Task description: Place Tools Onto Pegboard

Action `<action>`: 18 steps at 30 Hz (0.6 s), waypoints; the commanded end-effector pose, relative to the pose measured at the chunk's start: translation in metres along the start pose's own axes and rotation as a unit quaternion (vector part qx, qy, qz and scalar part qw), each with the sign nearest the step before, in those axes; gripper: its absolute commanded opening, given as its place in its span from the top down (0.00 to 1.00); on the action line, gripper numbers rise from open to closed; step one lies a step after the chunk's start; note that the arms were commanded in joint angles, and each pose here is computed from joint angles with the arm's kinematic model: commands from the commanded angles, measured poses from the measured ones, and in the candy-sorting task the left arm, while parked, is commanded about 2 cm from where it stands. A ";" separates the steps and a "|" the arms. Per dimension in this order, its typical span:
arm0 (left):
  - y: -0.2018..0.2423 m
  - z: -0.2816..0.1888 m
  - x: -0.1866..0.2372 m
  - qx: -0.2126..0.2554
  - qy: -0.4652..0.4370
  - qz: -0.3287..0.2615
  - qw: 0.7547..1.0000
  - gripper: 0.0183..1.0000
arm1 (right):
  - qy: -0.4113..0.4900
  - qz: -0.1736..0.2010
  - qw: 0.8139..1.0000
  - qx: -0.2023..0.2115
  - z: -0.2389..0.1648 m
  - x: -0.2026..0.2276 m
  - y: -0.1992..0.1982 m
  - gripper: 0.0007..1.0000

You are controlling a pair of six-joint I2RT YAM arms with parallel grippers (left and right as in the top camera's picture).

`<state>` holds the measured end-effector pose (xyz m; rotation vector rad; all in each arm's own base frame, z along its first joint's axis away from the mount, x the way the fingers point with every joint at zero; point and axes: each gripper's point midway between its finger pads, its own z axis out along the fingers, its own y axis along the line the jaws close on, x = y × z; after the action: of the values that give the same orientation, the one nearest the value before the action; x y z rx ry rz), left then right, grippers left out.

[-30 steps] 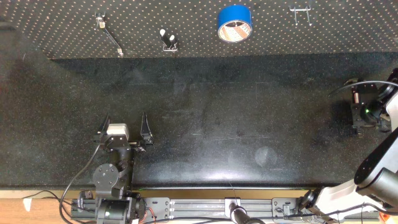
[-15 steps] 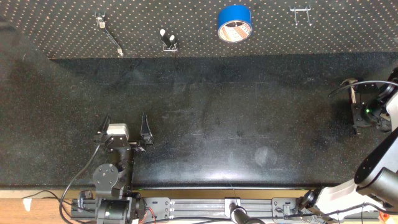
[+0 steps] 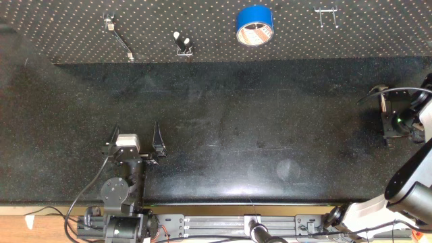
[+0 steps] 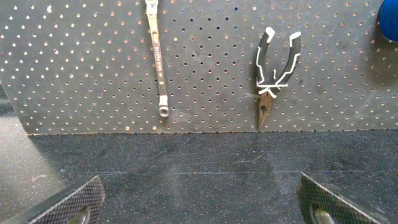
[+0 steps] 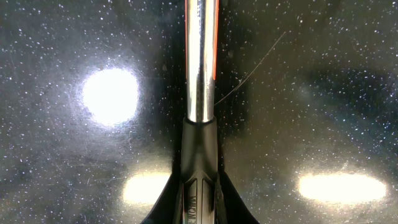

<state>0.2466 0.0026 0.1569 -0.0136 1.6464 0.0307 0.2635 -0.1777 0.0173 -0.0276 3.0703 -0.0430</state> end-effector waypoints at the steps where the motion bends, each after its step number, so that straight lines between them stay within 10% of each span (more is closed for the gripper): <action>1: -0.003 0.000 0.001 0.007 0.001 0.009 1.000 0.00 | 0.015 -0.002 1.000 -0.010 0.010 0.004 0.003 0.92; 10: -0.003 0.000 0.001 0.007 0.001 0.009 1.000 0.00 | -0.025 0.014 0.999 -0.018 -0.004 -0.008 0.007 0.92; 18: -0.003 0.000 0.001 0.007 0.001 0.009 1.000 0.00 | -0.238 0.025 0.970 -0.036 -0.117 -0.052 0.033 0.93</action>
<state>0.2466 0.0026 0.1569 -0.0136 1.6464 0.0307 0.2949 -0.1586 0.0809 -0.0123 2.7874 0.0258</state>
